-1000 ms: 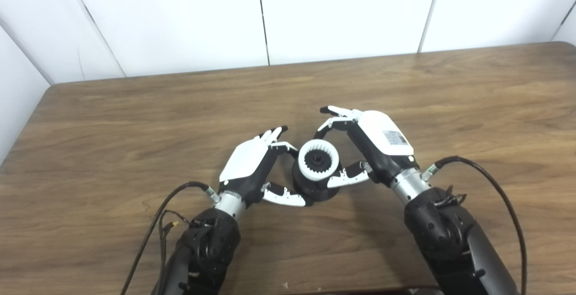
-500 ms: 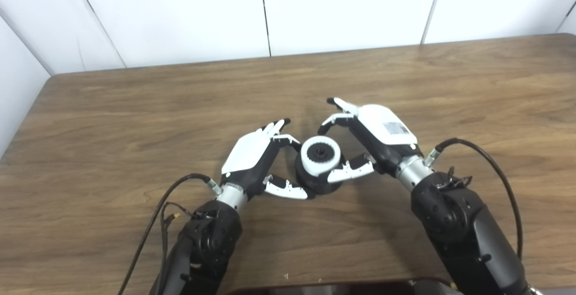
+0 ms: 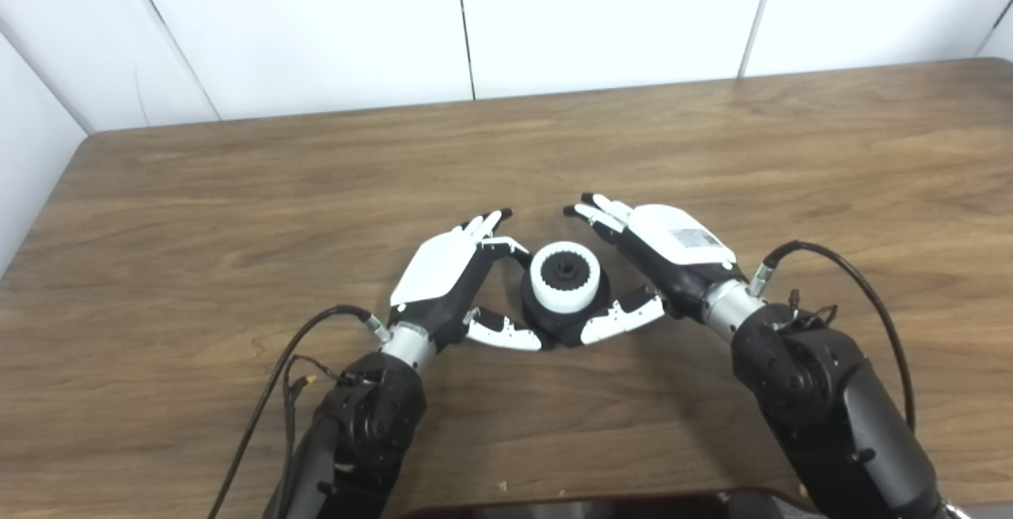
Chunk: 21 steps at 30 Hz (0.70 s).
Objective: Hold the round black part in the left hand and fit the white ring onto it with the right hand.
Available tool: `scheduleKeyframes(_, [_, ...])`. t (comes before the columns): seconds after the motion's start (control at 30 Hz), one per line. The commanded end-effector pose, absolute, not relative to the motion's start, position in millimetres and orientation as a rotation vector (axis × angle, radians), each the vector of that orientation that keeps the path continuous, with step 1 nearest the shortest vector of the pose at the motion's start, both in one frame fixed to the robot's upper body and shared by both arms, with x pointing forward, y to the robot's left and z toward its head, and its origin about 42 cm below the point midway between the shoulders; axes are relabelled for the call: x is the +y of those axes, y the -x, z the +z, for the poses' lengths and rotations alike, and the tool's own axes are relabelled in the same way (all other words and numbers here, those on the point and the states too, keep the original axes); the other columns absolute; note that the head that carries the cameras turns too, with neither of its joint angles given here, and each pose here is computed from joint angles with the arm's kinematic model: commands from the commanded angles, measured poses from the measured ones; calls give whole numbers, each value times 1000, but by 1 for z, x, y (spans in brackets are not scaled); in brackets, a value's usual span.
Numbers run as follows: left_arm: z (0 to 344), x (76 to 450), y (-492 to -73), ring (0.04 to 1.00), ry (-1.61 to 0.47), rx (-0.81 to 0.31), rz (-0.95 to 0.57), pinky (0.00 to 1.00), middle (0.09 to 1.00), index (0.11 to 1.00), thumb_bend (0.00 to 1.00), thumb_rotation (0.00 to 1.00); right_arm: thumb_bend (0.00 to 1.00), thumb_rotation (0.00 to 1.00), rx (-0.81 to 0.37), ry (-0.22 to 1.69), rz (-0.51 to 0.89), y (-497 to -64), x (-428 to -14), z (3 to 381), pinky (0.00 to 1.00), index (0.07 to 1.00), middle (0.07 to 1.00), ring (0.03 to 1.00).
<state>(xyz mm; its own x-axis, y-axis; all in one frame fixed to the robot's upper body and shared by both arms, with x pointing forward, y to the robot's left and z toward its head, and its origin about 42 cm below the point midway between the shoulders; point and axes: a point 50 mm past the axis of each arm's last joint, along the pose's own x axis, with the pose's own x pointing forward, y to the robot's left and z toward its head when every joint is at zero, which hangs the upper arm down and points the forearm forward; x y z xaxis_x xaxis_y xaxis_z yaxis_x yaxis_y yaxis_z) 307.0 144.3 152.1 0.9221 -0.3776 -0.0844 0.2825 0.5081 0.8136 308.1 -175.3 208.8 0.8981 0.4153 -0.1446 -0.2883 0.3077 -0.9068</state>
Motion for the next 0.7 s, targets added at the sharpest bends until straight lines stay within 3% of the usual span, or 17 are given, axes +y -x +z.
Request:
scheduleKeyframes(0.0, [173, 141, -315, 1000, -968, -187, -366, 1000, 1000, 636, 963, 316, 1000, 549, -198, 1178, 438, -314, -175, 232, 917, 998, 1000, 995])
scheduleKeyframes(0.37, [174, 142, -315, 1000, -969, -190, -360, 1000, 1000, 635, 960, 310, 1000, 448, -123, 1210, 448, -321, -203, 234, 910, 1000, 1000, 1000])
scheduleKeyframes(0.67, [175, 145, -316, 1000, -961, -190, -357, 1000, 1000, 632, 966, 306, 1000, 434, -82, 1222, 399, -319, -227, 233, 915, 1000, 1000, 1000])
